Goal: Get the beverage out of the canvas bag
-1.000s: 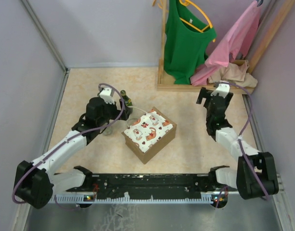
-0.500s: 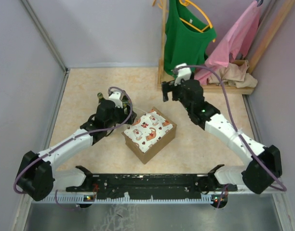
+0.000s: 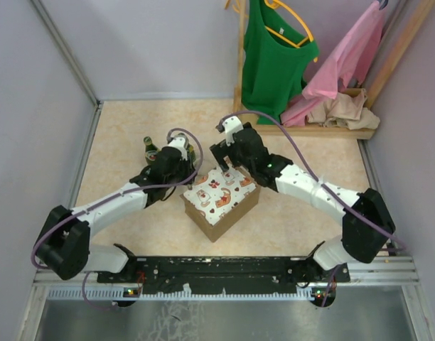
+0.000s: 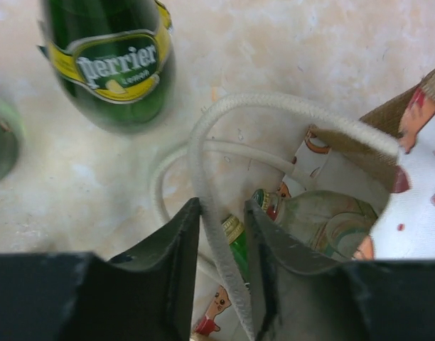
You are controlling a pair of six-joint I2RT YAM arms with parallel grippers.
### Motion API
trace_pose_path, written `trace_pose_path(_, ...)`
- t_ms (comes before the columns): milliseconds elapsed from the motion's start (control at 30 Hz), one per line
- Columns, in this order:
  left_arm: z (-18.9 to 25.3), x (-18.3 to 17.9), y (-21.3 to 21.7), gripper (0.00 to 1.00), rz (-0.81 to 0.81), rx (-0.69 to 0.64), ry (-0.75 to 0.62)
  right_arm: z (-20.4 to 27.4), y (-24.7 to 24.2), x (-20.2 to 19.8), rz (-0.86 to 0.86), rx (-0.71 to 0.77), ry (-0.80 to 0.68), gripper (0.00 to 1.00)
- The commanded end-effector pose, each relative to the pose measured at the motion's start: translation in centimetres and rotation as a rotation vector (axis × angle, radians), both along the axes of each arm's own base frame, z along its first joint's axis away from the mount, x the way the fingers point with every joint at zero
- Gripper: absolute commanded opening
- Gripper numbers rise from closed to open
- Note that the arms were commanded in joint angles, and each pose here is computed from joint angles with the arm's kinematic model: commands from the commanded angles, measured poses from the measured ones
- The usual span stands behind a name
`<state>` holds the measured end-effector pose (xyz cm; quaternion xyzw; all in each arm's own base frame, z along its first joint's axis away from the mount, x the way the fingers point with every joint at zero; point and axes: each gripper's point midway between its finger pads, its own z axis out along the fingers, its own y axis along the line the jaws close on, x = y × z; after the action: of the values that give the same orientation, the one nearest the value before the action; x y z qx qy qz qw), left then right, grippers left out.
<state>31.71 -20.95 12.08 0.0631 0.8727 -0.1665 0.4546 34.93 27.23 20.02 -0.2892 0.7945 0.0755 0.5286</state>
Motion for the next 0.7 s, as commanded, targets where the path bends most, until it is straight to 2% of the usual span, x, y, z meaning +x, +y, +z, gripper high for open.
trace_pose_path(0, 0.8, 0.5, -3.3, 0.31, -0.088, -0.081, 0.01, 1.6, -1.0, -0.2, -0.033, 0.034, -0.042, 0.99)
trace_pose_path(100, 0.7, 0.3, -5.1, 0.24, -0.143, -0.096, 0.011, -0.1, -1.8, -1.1, -0.052, 0.02, 0.003, 0.99)
trace_pose_path(200, 1.0, 0.3, -6.8, 0.21, -0.199, -0.11, 0.0, -1.0, -3.3, -1.9, -0.105, 0.027, 0.009, 0.99)
trace_pose_path(433, 2.2, 0.5, -12.1, 0.2, -0.36, -0.132, -0.019, 0.5, -6.1, -2.6, -0.2, 0.044, -0.043, 0.99)
trace_pose_path(667, 1.9, 0.5, -17.2, 0.2, -0.48, -0.157, -0.001, 0.9, -6.6, -3.4, -0.195, 0.058, -0.032, 0.99)
